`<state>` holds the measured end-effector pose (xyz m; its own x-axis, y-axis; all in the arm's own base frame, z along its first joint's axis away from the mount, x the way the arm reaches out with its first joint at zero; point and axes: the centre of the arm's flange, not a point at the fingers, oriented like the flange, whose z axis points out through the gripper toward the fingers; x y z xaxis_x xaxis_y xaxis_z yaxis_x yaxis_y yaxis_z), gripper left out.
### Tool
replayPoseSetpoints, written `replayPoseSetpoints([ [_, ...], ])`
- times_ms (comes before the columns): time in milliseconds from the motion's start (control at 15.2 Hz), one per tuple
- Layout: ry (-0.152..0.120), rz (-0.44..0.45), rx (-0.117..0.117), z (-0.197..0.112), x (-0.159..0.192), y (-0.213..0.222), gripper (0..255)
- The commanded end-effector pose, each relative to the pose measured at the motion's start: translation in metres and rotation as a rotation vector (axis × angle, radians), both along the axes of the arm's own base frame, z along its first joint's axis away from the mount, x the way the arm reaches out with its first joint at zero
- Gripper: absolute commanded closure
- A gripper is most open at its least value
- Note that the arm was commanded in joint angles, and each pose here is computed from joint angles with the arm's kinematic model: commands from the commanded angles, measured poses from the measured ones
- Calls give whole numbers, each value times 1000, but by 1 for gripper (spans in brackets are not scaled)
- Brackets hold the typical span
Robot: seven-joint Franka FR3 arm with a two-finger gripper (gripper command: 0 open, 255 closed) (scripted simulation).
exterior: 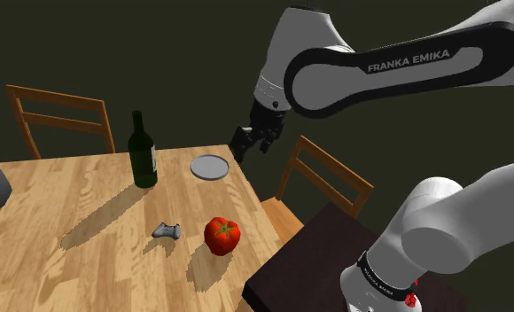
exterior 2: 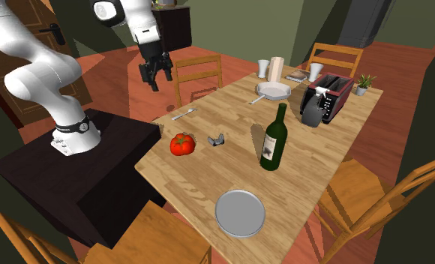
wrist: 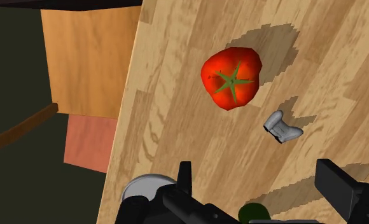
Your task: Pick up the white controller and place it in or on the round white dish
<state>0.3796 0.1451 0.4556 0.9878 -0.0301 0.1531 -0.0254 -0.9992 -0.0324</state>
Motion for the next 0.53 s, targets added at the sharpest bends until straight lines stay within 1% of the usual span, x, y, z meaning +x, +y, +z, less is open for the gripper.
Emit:
replayPoseSetpoints([
  [0, -2, 10, -1, -22, 9, 11, 0],
  [462, -3, 42, -9, -98, 38, 56, 0],
])
